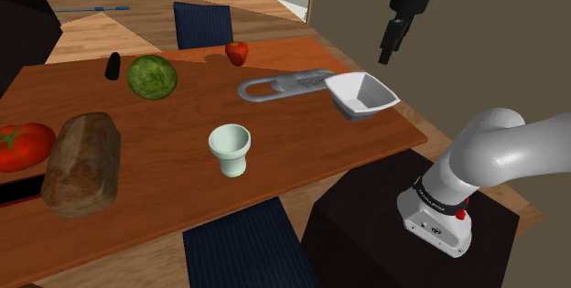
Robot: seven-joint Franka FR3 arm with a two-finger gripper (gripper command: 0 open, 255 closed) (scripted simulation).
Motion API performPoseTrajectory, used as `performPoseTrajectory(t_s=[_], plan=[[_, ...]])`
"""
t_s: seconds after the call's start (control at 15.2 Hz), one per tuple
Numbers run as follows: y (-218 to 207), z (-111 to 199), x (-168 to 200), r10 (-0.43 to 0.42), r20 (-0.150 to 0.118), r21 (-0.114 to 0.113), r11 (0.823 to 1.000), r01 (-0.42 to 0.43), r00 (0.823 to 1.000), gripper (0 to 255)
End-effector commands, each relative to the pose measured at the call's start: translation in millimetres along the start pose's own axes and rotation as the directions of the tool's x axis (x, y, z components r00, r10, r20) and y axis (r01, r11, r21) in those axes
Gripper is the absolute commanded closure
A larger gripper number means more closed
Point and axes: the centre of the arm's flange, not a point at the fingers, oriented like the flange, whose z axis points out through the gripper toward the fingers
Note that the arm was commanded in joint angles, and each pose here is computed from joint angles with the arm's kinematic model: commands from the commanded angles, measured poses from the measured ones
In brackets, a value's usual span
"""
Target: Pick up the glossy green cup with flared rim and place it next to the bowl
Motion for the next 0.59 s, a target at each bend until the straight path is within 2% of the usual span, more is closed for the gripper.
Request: performPoseTrajectory(t_s=[0.0, 0.53], plan=[[0.0, 0.0, 0.0, 0.0, 0.0, 0.0, 1.0, 0.0, 1.0, 0], [-64.6, 46.0, 64.1, -0.014, -0.004, 0.033, 0.999, 0.014, 1.0, 0]])
